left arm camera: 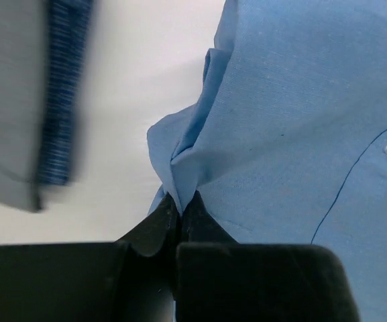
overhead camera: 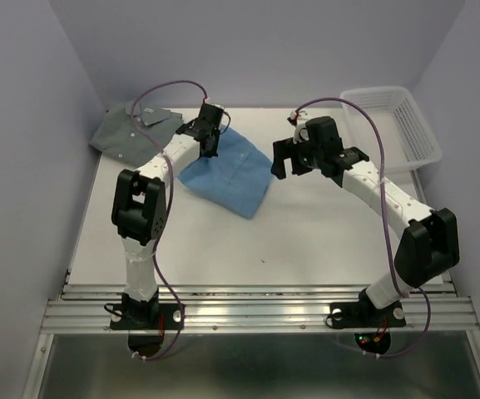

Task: Fold and stack the long sleeve shirts
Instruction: Neatly place the folded shirt to the corner

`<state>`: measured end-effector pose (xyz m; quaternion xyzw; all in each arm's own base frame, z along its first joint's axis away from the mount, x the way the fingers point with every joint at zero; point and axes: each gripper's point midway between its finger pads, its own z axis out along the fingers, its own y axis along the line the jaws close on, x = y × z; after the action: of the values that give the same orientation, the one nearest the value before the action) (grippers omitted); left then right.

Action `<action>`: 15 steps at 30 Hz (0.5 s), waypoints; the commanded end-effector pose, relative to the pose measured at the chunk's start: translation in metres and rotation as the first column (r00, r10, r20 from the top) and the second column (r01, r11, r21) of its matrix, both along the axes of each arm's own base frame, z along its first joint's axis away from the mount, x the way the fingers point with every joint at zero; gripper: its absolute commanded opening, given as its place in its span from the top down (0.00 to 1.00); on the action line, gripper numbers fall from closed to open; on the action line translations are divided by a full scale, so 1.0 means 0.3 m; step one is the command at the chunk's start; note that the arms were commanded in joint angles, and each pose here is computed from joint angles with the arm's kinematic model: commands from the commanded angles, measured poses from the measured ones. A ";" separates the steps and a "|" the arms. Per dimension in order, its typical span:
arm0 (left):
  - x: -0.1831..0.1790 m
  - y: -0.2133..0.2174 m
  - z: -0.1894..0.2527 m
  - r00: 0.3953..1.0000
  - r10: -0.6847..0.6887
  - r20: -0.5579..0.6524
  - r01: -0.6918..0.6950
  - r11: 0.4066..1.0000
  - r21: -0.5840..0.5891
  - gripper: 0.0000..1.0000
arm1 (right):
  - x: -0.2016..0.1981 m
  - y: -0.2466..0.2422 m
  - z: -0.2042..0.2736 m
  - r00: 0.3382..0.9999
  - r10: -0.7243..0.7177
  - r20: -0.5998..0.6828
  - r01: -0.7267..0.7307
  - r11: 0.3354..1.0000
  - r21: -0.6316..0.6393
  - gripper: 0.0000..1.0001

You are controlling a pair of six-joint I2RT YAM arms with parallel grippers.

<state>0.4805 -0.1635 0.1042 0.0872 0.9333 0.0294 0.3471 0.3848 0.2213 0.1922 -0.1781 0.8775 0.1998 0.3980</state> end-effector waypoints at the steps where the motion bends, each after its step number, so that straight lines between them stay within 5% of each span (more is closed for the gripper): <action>1: 0.086 0.305 0.310 0.987 0.034 0.157 -0.093 0.915 0.392 1.00 | 0.034 -0.052 0.097 0.990 -0.066 0.126 0.070 0.997 -0.029 0.00; 8: 0.157 0.588 0.591 0.944 0.097 0.315 -0.246 0.845 0.475 1.00 | 0.049 -0.090 0.108 0.980 -0.114 0.163 0.125 0.991 -0.056 0.00; 15: 0.184 0.738 0.755 0.901 0.059 0.430 -0.348 0.692 0.633 1.00 | 0.067 -0.119 0.123 0.968 -0.168 0.185 0.183 0.981 -0.068 0.00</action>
<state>0.5434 0.0422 0.2387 0.1022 0.8434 0.3459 0.3983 0.3979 0.1922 0.2060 -0.1462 0.8770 0.1244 0.4404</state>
